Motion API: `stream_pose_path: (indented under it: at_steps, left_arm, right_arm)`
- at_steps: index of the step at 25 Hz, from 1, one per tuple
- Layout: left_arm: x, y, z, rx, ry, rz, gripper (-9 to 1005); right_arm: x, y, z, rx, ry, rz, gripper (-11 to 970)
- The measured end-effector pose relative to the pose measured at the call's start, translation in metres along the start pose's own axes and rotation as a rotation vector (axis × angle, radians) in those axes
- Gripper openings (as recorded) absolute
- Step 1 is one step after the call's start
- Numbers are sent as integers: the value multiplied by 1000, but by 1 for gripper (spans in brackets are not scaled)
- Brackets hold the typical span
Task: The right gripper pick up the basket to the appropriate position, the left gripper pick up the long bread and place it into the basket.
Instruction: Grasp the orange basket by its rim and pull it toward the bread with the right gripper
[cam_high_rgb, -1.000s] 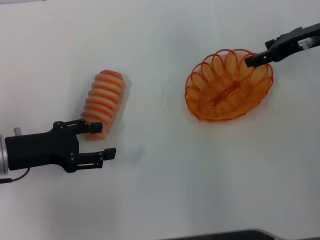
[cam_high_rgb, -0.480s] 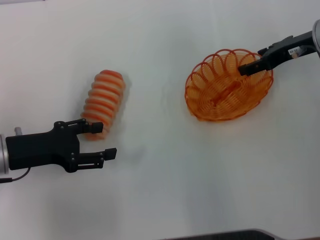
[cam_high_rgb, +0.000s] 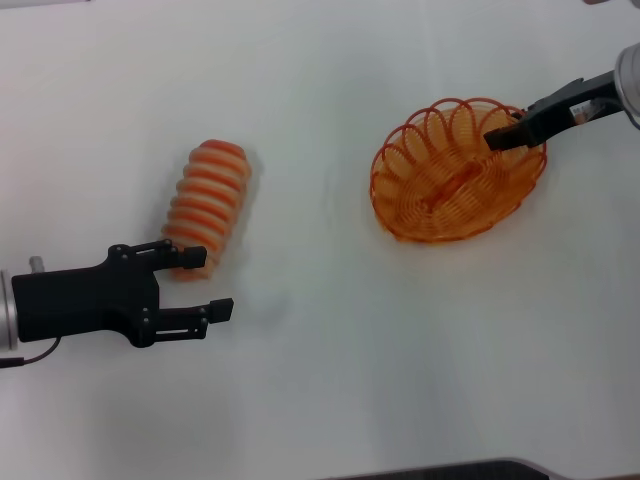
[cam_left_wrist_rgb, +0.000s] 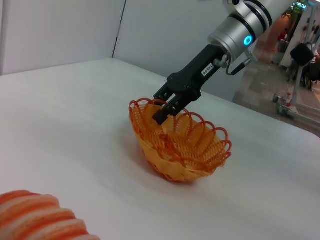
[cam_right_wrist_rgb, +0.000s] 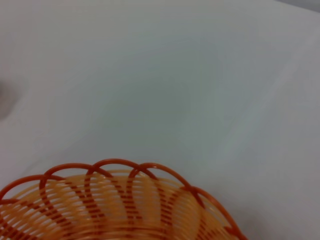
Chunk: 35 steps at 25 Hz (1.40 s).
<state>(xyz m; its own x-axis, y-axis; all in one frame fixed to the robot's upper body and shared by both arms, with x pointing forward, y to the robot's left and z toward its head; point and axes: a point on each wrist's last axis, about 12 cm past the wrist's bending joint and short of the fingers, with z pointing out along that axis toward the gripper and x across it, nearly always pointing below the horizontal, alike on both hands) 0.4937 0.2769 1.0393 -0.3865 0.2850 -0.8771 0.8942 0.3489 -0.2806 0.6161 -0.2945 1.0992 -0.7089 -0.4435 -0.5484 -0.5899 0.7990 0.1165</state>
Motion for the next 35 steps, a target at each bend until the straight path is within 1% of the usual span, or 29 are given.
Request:
stream_pose_path:
  at_steps: [2, 7, 12, 20, 23, 29, 32, 33, 35]
  left_arm:
    - [0, 0, 0, 0, 0, 1, 810]
    - [1, -1, 0, 1, -1, 0, 810]
    - [1, -2, -1, 6, -3, -2, 810]
    - [1, -2, 0, 8, -3, -5, 810]
    - [0, -1, 0, 8, -4, -4, 810]
    - [-1, -1, 0, 3, -7, 1, 810]
    - [-2, 1, -1, -9, -5, 11, 810]
    - [-2, 1, -1, -12, -4, 14, 810]
    - [-3, 1, -1, -15, -5, 19, 810]
  right_arm:
    - [-1, 2, 2, -2, 7, -13, 552]
    - [-2, 7, 6, -9, 18, -35, 319]
    - [1, 7, 4, 0, 12, -34, 285]
    - [3, 5, 0, -1, -6, 14, 233]
    - [3, 5, -3, -18, -18, 51, 214]
    - [1, 0, -16, -81, -67, 155, 213]
    - [1, -1, -22, -112, -74, 206, 153]
    - [2, 0, -23, -128, -69, 238, 143]
    - [3, 0, -23, -134, -66, 254, 124]
